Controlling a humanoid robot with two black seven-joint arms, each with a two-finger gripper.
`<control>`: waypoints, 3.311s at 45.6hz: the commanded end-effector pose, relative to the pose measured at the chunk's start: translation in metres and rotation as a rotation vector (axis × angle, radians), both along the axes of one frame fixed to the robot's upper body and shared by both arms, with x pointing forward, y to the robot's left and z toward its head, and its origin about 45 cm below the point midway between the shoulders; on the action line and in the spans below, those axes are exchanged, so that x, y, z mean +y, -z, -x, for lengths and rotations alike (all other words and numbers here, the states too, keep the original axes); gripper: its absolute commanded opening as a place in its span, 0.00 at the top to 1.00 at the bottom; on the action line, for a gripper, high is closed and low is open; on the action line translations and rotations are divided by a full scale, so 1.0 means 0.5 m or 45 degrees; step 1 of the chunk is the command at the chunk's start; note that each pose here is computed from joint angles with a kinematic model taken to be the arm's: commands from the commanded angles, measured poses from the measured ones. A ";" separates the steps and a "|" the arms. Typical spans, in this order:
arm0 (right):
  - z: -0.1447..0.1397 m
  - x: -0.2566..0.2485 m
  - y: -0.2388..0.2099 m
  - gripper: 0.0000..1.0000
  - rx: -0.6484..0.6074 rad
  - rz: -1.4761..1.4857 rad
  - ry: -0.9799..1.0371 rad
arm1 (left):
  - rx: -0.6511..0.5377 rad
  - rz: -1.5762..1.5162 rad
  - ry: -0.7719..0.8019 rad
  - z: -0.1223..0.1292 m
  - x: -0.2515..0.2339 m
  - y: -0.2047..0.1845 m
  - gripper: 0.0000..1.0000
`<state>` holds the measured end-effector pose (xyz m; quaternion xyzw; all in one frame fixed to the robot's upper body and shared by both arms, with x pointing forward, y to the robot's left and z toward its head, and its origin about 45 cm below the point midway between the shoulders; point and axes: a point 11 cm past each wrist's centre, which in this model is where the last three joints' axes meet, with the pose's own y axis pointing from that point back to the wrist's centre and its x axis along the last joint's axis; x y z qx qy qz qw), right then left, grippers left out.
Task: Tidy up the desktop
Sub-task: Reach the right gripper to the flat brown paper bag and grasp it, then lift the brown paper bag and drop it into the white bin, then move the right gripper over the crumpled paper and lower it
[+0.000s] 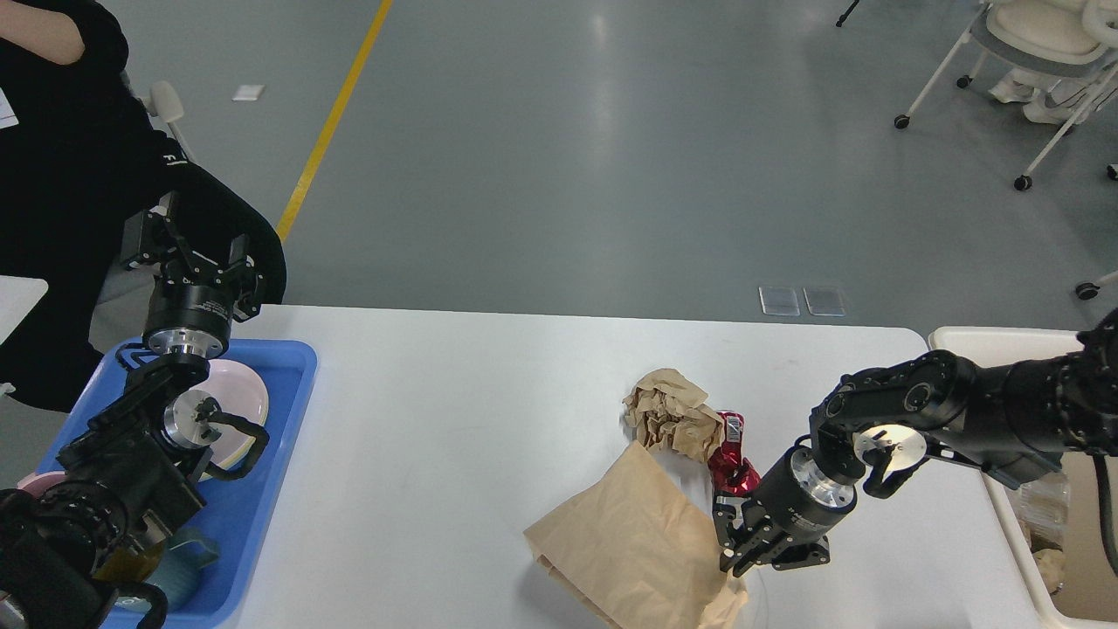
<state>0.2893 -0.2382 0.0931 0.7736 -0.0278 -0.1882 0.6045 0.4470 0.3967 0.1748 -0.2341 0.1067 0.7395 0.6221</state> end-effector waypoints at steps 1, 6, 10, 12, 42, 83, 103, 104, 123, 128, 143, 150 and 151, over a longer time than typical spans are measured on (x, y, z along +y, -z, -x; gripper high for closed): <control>-0.004 -0.002 -0.002 1.00 -0.012 0.003 0.005 | -0.001 -0.001 0.001 -0.001 0.000 -0.001 0.04; -0.011 0.008 -0.008 1.00 -0.022 -0.019 0.009 | 0.001 -0.001 0.001 0.000 0.000 0.000 0.04; -0.019 0.008 -0.018 1.00 -0.036 -0.036 0.023 | -0.002 0.000 0.000 -0.001 0.000 -0.001 0.04; -0.023 0.004 -0.025 1.00 -0.040 -0.040 0.029 | 0.001 -0.001 0.001 0.000 0.000 0.000 0.04; -0.111 0.012 -0.259 1.00 -0.068 -0.417 0.015 | 0.001 -0.001 0.001 0.000 0.000 0.000 0.04; -0.283 -0.465 -0.314 1.00 -0.846 0.043 0.888 | -0.002 0.000 0.000 -0.001 0.000 -0.001 0.04; -0.082 -0.759 -0.225 1.00 -1.023 0.673 1.286 | -0.002 0.000 0.000 -0.001 0.000 -0.001 0.04; -0.072 -0.764 -0.219 1.00 -1.013 0.688 1.288 | 0.000 0.000 0.000 0.000 0.000 0.000 0.04; -0.015 -0.770 -0.149 0.01 -0.917 0.763 1.258 | 0.000 0.000 0.000 0.000 0.000 0.000 0.04; -0.020 -0.753 -0.133 0.01 -0.897 0.748 1.231 | -0.002 0.000 0.000 -0.001 0.000 -0.001 0.04; -0.201 -0.572 -0.159 0.00 -0.996 0.541 1.029 | 0.000 0.000 0.000 0.000 0.000 0.000 0.04; -0.297 -0.437 -0.197 0.00 -1.056 0.463 0.814 | 0.000 0.000 0.000 0.000 0.000 0.000 0.04; -0.308 -0.413 -0.197 0.00 -1.059 0.460 0.766 | 0.000 0.000 0.000 0.000 0.000 0.000 0.04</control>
